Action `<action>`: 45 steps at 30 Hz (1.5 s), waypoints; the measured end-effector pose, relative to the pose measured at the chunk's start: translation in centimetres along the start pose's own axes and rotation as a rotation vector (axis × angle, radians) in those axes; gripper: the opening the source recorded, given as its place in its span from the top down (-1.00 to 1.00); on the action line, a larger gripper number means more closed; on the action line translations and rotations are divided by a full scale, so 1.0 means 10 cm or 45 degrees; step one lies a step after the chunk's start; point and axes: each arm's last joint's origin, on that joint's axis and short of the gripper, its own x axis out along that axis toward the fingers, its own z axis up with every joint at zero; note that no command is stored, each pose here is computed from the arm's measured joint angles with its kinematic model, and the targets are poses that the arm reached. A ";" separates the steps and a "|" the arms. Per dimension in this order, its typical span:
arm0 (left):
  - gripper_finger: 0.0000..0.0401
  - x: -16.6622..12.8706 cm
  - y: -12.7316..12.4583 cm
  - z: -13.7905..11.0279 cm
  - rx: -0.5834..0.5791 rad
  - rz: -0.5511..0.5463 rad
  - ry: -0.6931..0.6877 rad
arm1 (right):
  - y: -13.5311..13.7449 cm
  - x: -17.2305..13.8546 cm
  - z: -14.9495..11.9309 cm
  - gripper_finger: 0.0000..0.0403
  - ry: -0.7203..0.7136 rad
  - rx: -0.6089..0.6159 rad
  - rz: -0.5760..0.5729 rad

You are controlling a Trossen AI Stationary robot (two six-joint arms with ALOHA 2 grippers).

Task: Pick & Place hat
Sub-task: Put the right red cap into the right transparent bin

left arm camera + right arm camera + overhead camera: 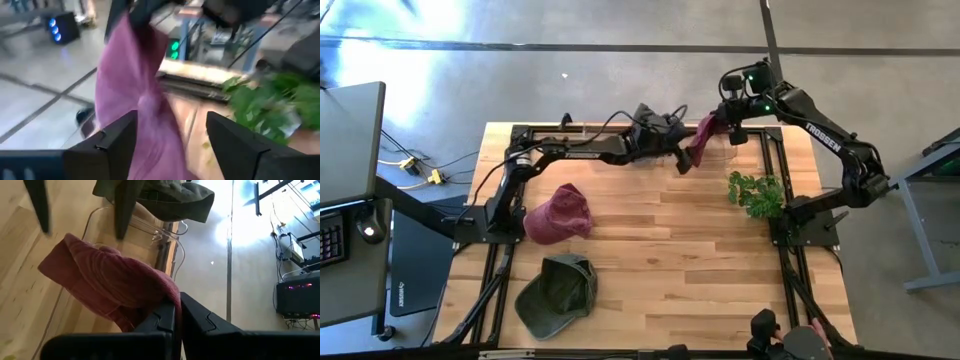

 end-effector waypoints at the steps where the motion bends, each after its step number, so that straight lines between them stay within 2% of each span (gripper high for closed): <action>1: -0.07 0.02 0.00 -0.04 0.000 0.003 0.049 | 0.00 0.00 0.00 0.96 0.000 0.000 0.000; 3: 0.05 0.04 0.00 -0.06 0.002 -0.019 0.098 | 0.00 0.00 0.00 0.96 -0.001 0.000 -0.001; 6: 0.25 0.11 -0.01 0.02 0.000 -0.036 0.052 | 0.00 0.00 0.00 0.97 -0.002 0.001 -0.002; 10: 0.54 0.14 -0.02 -0.10 0.001 -0.039 0.210 | -0.01 0.00 0.00 0.90 -0.003 0.036 -0.006; 13: 0.79 0.10 -0.02 0.04 0.000 -0.059 0.144 | -0.01 0.00 0.01 0.85 -0.005 0.080 -0.014; 16: 0.96 0.11 -0.02 0.03 0.001 -0.058 0.151 | -0.02 -0.01 0.00 0.77 0.050 0.186 -0.056; 20: 0.93 0.12 -0.02 -0.01 0.001 -0.057 0.169 | -0.06 -0.13 0.04 0.60 0.130 0.407 -0.175; 23: 0.98 0.11 -0.02 0.01 0.001 -0.061 0.157 | -0.10 -0.32 0.18 0.43 0.093 0.691 -0.288; 26: 0.98 0.11 -0.02 0.01 0.001 -0.063 0.162 | -0.09 -0.48 0.31 0.27 0.048 0.894 -0.314; 28: 0.98 0.11 -0.02 0.01 0.000 -0.065 0.154 | -0.06 -0.54 0.37 0.18 0.025 1.060 -0.297; 31: 0.98 0.11 -0.02 0.02 0.000 -0.066 0.153 | 0.02 -0.56 0.42 0.07 0.030 1.412 -0.197; 35: 0.98 0.08 -0.02 0.03 -0.001 -0.067 0.179 | 0.23 -0.53 0.44 -0.05 0.185 1.769 0.001; 38: 0.98 -0.08 -0.01 0.19 -0.004 -0.066 0.210 | 0.41 -0.54 0.45 -0.13 0.397 1.873 0.111; 40: 0.98 -0.23 0.00 0.35 -0.006 -0.076 0.245 | 0.51 -0.51 0.43 -0.18 0.522 1.860 0.085; 45: 0.98 -0.50 -0.01 0.52 -0.014 -0.107 0.414 | 0.69 -0.17 0.21 -0.21 0.593 1.950 0.042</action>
